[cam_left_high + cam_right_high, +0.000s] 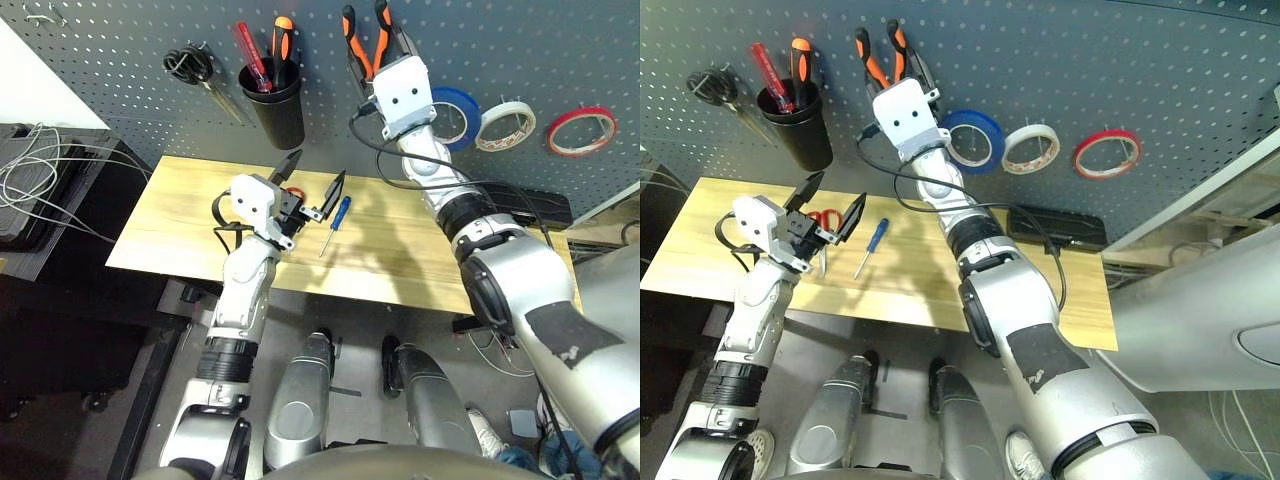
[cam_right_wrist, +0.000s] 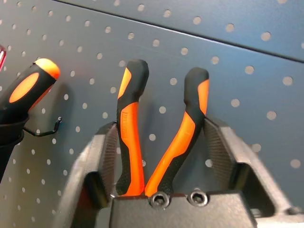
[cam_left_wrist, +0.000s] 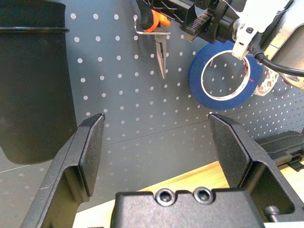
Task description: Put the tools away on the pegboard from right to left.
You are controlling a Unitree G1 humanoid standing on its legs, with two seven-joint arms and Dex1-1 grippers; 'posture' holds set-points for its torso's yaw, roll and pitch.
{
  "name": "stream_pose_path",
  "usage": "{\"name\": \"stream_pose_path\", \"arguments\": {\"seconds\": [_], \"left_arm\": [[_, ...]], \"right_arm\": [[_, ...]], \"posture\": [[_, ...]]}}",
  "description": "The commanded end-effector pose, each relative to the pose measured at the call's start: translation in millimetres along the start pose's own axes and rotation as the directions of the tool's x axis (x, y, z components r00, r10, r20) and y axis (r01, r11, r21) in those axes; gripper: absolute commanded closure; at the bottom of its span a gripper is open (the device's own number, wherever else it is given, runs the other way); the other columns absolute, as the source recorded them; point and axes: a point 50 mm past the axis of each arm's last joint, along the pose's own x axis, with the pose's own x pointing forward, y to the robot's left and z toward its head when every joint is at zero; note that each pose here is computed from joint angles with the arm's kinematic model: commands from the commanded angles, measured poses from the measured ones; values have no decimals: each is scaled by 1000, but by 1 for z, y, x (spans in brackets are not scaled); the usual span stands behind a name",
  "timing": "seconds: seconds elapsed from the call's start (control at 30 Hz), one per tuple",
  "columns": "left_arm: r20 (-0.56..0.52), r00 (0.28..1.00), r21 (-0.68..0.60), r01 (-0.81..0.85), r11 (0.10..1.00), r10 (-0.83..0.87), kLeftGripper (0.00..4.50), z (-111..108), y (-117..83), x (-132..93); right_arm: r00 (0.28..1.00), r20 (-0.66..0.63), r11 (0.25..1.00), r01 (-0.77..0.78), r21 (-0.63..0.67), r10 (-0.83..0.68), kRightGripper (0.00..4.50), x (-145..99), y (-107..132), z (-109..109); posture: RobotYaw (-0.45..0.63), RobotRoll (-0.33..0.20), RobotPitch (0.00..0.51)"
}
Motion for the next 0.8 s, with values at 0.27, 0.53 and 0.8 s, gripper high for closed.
{"name": "stream_pose_path", "arguments": {"seconds": [0.27, 0.53, 0.8], "left_arm": [[-35, 999, -12, 19, 1000, -20, 0, -9, -3, -4], [-49, 998, -12, 32, 999, -33, 0, -13, -3, -7], [-110, 993, 8, 44, 999, -43, 0, -23, -2, -11]], "right_arm": [[996, 83, 992, 14, 122, -24, 50, -20, -4, 2], [996, 87, 984, -19, 176, 4, 50, -56, -7, 6], [992, -72, 963, -82, 256, 103, 50, -93, 2, -3]], "posture": [[191, 0, 240], [175, 0, 234], [158, 0, 235]]}}
